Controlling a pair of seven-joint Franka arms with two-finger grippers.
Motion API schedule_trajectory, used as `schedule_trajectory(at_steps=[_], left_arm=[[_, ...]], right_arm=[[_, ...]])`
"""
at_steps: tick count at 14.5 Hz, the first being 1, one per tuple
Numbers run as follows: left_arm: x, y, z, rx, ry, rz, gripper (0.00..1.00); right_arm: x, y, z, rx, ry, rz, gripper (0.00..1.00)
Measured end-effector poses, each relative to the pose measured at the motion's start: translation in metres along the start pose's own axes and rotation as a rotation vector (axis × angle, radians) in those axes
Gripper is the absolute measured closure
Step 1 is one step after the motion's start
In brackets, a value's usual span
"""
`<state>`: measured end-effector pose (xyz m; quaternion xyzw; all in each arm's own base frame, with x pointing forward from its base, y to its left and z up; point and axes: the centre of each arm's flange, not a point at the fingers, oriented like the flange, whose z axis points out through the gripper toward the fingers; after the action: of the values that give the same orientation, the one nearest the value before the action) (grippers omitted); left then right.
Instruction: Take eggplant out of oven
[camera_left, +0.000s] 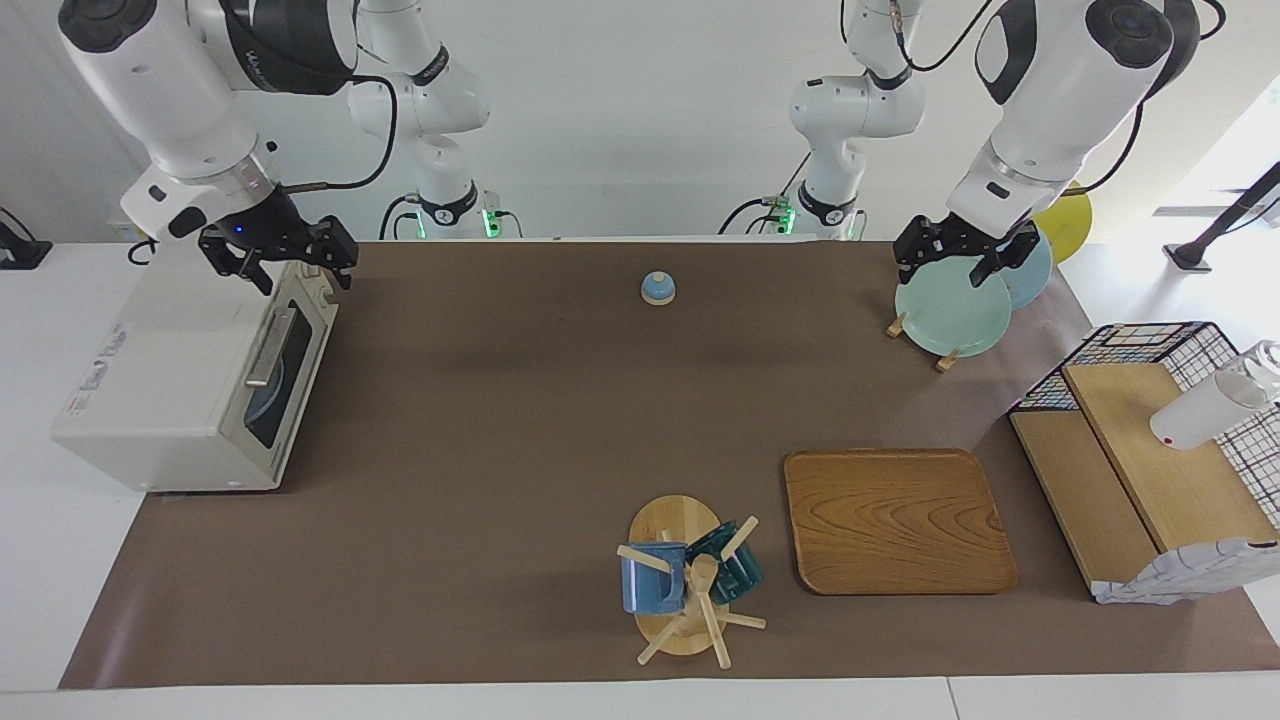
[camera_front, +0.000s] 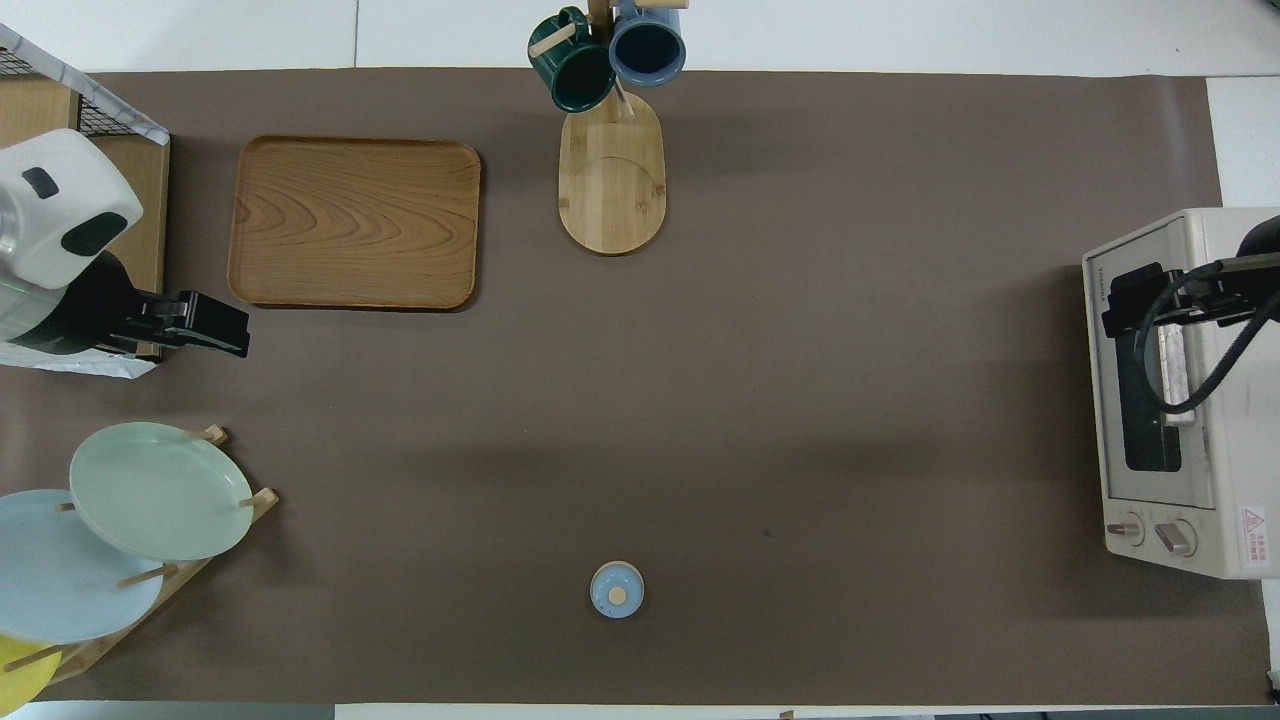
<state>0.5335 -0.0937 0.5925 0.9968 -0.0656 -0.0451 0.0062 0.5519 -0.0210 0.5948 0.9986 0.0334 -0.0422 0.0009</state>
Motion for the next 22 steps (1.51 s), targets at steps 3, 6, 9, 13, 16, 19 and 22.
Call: schedule_trajectory(at_steps=[3,6,9,13,16,19,22], left_arm=[[0.0,0.0,0.0,0.0,0.0,0.0,0.0],[0.0,0.0,0.0,0.0,0.0,0.0,0.0],[0.0,0.0,0.0,0.0,0.0,0.0,0.0],[0.0,0.0,0.0,0.0,0.0,0.0,0.0],[0.0,0.0,0.0,0.0,0.0,0.0,0.0],[0.0,0.0,0.0,0.0,0.0,0.0,0.0],[0.0,0.0,0.0,0.0,0.0,0.0,0.0]], right_arm=[[0.0,0.0,0.0,-0.002,0.0,0.0,0.0],[0.0,0.001,0.0,-0.004,-0.001,0.002,0.0],[-0.001,0.005,0.009,-0.002,-0.012,-0.053,0.07],[-0.007,0.011,0.032,0.006,-0.034,-0.105,0.53],[-0.015,0.028,0.049,0.008,-0.014,-0.081,0.8],[-0.023,0.043,0.066,-0.072,0.007,-0.077,0.99],[-0.023,0.049,0.082,-0.16,0.04,-0.084,0.99]])
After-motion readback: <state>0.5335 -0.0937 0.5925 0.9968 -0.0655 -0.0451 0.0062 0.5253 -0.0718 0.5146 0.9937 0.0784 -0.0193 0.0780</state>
